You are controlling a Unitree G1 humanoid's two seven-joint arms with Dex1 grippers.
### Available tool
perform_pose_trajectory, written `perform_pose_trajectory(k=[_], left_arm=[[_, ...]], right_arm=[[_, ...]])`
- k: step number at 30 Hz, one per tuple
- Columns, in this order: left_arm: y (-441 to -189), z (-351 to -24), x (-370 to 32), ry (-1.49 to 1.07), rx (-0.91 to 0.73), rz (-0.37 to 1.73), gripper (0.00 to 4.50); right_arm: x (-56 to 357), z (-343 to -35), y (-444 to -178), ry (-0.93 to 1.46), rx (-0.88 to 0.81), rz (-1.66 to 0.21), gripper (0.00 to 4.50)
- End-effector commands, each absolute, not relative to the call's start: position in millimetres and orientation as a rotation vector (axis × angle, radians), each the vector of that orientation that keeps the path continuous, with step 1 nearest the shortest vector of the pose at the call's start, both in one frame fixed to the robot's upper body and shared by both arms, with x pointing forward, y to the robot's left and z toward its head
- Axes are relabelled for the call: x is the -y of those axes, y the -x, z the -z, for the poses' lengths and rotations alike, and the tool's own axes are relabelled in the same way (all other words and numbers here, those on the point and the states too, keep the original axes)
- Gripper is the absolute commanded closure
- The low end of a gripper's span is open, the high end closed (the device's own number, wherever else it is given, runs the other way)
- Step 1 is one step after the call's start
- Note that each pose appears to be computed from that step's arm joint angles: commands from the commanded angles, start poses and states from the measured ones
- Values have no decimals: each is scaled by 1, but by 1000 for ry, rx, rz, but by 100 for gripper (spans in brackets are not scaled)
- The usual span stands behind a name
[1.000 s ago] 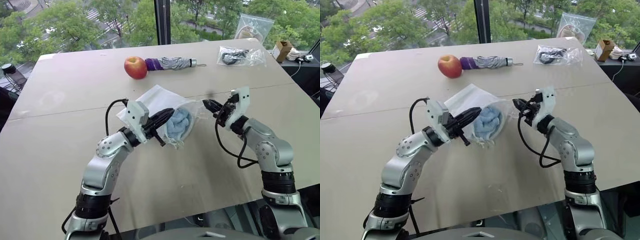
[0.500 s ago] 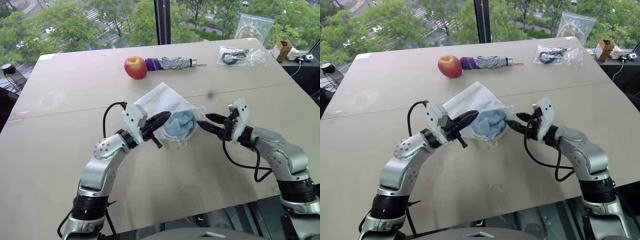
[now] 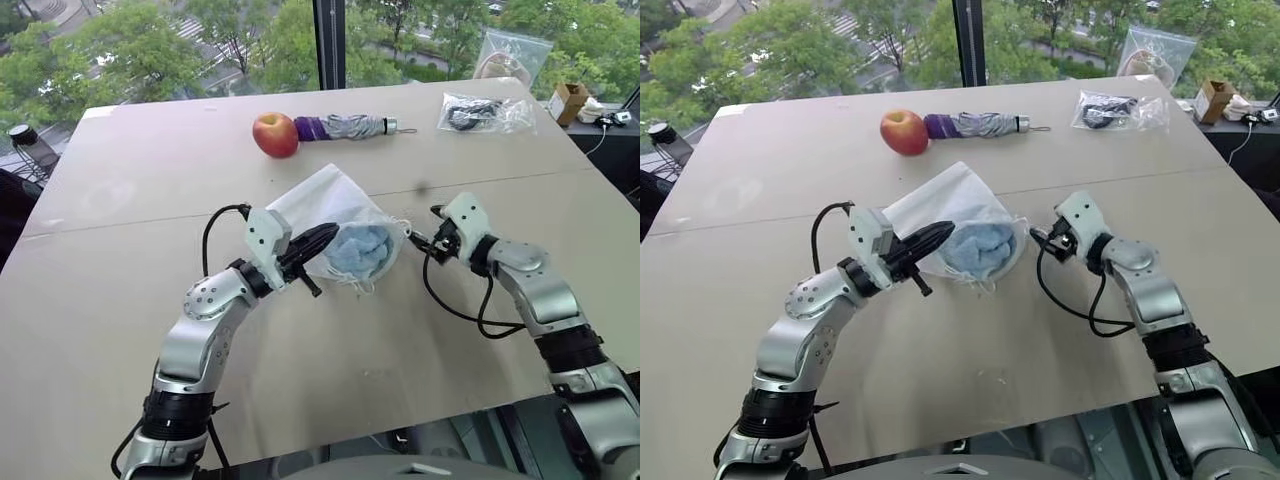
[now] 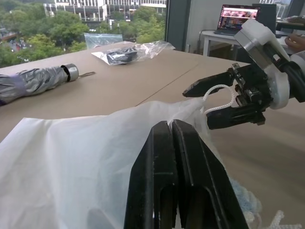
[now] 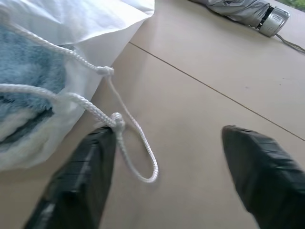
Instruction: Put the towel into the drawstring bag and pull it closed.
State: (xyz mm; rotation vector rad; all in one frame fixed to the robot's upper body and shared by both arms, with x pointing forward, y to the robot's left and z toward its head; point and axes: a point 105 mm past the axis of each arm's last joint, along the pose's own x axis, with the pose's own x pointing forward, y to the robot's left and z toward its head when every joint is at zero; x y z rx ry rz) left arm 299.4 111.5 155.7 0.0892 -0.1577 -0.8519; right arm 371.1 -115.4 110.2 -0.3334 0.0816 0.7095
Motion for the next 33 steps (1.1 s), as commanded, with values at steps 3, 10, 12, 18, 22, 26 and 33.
perform_pose_trajectory(k=[3, 10, 12, 18, 22, 26, 33], left_arm=[[-299, -167, -116, -105, 205, 836, 450], [-297, -164, -114, -103, 195, 847, 450], [-297, -164, -114, -104, 194, 848, 450], [-300, -162, -115, -114, 174, 836, 450], [-301, -156, -114, -155, 151, 849, 450], [-307, -157, -114, -169, 153, 831, 450], [-331, -200, -136, -114, 294, 645, 279]], right_arm=[[126, -128, -376, 330, 5, -645, 341], [138, -148, -384, 230, 96, -515, 441], [143, -155, -387, 170, 122, -476, 441], [157, -199, -392, -195, 240, -383, 441], [160, -238, -387, -516, 337, -416, 441], [141, -237, -376, -490, 289, -529, 441], [134, -220, -370, -433, 224, -562, 450]])
